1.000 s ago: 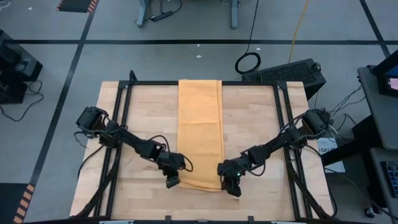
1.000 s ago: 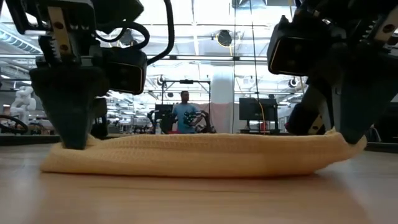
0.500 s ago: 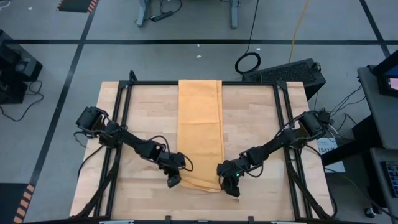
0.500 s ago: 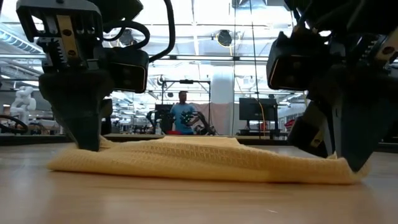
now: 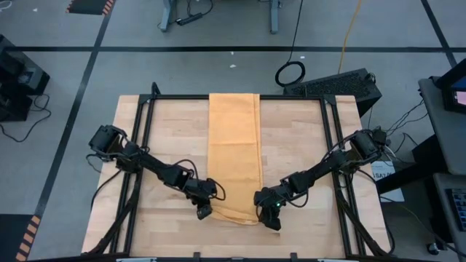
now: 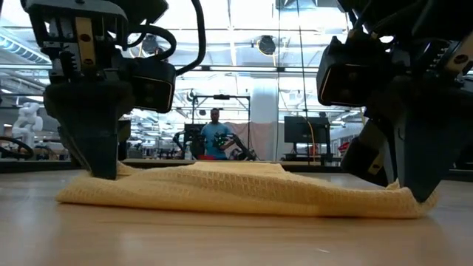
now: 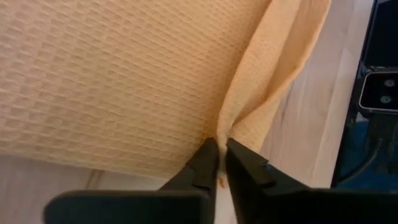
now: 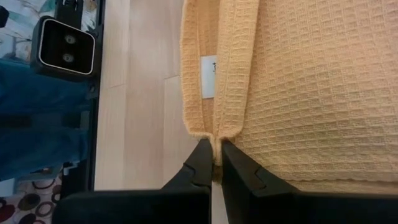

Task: Roll towel
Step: Roll the yellow towel

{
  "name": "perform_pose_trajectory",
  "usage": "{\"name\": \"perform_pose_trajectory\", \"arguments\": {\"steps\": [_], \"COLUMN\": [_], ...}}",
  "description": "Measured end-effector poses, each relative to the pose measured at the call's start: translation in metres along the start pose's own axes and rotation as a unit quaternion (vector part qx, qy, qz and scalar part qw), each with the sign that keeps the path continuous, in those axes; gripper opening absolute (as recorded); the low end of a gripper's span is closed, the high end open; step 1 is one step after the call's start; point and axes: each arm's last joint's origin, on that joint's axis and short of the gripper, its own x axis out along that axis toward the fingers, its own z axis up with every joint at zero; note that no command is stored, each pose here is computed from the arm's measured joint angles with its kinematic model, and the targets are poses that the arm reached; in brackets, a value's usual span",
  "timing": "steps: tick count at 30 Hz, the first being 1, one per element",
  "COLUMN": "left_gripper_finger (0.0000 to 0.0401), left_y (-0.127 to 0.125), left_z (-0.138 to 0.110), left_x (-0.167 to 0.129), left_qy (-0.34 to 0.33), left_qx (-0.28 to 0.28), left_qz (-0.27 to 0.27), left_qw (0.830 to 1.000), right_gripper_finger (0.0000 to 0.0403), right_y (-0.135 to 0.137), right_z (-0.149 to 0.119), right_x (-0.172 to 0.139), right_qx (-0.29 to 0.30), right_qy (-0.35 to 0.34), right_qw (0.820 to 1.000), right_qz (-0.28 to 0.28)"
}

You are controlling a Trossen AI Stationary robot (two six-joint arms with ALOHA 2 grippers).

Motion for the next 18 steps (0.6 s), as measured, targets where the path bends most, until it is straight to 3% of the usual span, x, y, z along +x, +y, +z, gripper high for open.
{"name": "perform_pose_trajectory", "arguments": {"steps": [7,12,15,18], "left_gripper_finger": [0.0114,0.0133,0.0133,0.0134], "left_y": [-0.003,-0.016,-0.029,-0.048], "left_z": [-0.001,-0.001,-0.002,-0.014], "left_x": [-0.002,-0.02,-0.037,-0.046], "left_qy": [0.027,0.03,-0.004,-0.037], "left_qx": [-0.024,-0.011,0.009,0.08], "left_qz": [-0.023,-0.069,-0.087,-0.095], "left_qw": [0.999,0.997,0.996,0.992], "right_gripper_finger": [0.0004,0.0004,0.0004,0.0004], "right_y": [0.0,0.0,0.0,0.0], "right_z": [0.0,0.0,0.0,0.0], "right_x": [0.0,0.0,0.0,0.0], "right_qx": [0.003,0.007,0.019,0.029], "right_qy": [0.003,0.005,0.005,0.005], "right_qw": [1.0,1.0,1.0,1.0], "right_qz": [0.002,0.003,0.003,0.003]}}
